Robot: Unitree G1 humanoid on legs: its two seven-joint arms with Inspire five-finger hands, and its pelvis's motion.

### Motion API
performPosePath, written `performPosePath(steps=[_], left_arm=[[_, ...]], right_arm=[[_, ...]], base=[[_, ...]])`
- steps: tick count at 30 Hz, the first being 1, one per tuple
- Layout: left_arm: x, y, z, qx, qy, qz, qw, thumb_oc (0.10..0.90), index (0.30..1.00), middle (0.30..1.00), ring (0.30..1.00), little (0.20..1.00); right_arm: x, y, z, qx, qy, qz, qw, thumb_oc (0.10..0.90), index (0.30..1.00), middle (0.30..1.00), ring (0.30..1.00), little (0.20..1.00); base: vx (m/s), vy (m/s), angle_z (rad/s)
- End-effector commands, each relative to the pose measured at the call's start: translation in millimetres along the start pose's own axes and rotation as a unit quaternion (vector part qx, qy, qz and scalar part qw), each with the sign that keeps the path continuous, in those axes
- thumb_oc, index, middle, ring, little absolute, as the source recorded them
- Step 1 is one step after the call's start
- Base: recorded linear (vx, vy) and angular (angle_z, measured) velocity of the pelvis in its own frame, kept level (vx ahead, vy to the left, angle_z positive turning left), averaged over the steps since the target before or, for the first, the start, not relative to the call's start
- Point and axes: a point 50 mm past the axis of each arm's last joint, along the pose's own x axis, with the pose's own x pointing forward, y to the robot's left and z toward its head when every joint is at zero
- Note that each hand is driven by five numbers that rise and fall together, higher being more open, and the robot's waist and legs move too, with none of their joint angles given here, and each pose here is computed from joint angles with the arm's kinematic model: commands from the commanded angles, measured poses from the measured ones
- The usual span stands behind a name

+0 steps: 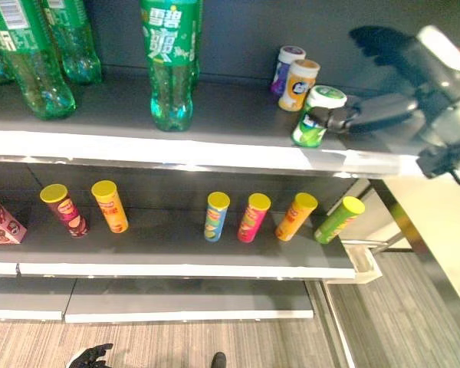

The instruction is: Put the goods on the table back onto the shelves and tidy them up.

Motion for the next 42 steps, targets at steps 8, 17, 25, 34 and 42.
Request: performPosePath(steps=[8,17,25,34,42], left_arm=[[5,19,28,0.043,-0.048,0.031,0.997,0.8,0.9,0.9,0.9,0.9],[1,50,31,0.005,-0.05,0.075,0.996,0.8,0.9,0.9,0.9,0.9],[-3,63,20,-0.028,-0.043,0.099,0.994,0.8,0.9,0.9,0.9,0.9],[0,53,36,-0.059,-0.069,0.093,0.992,0.8,0.9,0.9,0.9,0.9],[4,35,42,-0.043,-0.079,0.065,0.994,0.8,0.9,0.9,0.9,0.9]], right_arm=[[-53,-59,26,-0.044,-0.086,-0.266,0.959,0.8,0.9,0.9,0.9,0.9],[-43,-48,18,-0.048,-0.063,-0.242,0.967,0.8,0.9,0.9,0.9,0.9],[-30,-45,31,-0.073,-0.074,-0.198,0.975,0.8,0.9,0.9,0.9,0.9],[-35,-67,51,-0.06,-0.12,-0.229,0.964,0.8,0.9,0.9,0.9,0.9],[-17,-58,65,-0.038,-0.165,-0.225,0.96,0.8,0.9,0.9,0.9,0.9]], base=[[-0.05,0.094,-0.17],[-0.2,-0.07,-0.87],[-0.08,-0.377,-0.63],[-0.06,-0.369,-0.23],[-0.05,-0.124,-0.32]])
